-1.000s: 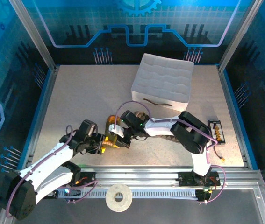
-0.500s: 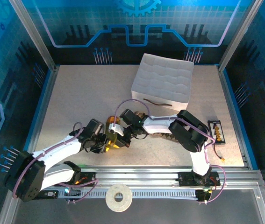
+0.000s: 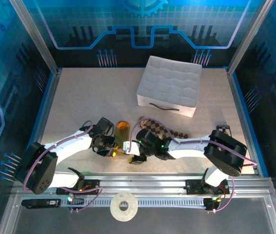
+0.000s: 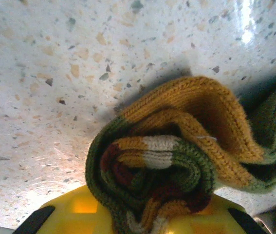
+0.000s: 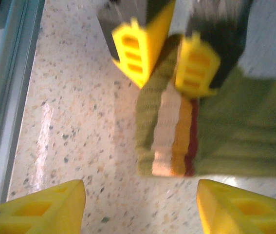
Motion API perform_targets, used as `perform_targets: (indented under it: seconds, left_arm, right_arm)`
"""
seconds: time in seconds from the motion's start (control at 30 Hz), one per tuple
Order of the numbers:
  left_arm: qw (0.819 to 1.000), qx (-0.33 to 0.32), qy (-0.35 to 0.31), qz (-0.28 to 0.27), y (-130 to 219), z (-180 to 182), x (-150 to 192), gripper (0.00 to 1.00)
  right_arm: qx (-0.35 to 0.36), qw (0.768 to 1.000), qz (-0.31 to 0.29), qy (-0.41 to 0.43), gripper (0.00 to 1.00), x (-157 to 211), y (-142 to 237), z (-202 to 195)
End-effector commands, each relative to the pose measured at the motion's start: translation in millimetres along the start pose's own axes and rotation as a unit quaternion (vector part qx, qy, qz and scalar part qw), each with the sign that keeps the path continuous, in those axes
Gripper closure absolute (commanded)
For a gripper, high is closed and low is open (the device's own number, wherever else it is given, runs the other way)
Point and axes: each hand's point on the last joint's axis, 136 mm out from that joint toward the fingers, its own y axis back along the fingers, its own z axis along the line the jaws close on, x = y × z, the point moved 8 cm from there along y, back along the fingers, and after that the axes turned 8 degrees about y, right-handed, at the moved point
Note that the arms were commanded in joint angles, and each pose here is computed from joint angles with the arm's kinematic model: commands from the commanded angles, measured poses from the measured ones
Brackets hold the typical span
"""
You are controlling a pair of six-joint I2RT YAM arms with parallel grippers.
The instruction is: Roll the socks
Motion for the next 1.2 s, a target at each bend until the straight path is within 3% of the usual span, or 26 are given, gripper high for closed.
perform_targets:
  seconds: [0.0,0.33,0.43,0.57,0.63,0.73,0.93,1.03,1.17]
  left_arm:
    - [0.987,-0.149,0.032,-0.059,-15,51,-24,0.93]
    - [0.987,-0.146,0.030,-0.052,-14,42,-25,0.93]
    - [0.988,-0.141,0.029,-0.048,-14,39,-26,0.93]
    - [0.991,-0.123,0.019,-0.042,-7,31,-24,0.90]
    - [0.994,-0.103,0.017,-0.038,1,26,-22,0.84]
    - [0.998,-0.055,0.019,-0.032,18,19,-19,0.66]
    - [0.997,0.055,0.048,-0.023,54,15,-24,0.35]
    - [0.994,0.086,0.059,-0.017,64,17,-27,0.30]
    - [0.992,0.117,0.051,-0.001,65,20,-26,0.33]
  right_arm:
    - [0.094,0.990,0.010,0.102,0.38,-15,2,-4]
    - [0.093,0.981,0.057,0.163,0.47,-23,-40,7]
    - [0.085,0.980,0.082,0.158,0.58,-13,-53,9]
    - [0.067,0.982,0.128,0.119,0.81,7,-61,11]
    - [0.051,0.985,0.137,0.096,0.90,14,-61,13]
    - [0.011,0.988,0.140,0.060,1.00,21,-58,16]
    - [-0.075,0.988,0.129,-0.030,1.00,28,-58,17]
    - [-0.112,0.983,0.126,-0.074,1.00,31,-59,16]
    - [-0.139,0.975,0.118,-0.127,1.00,33,-60,7]
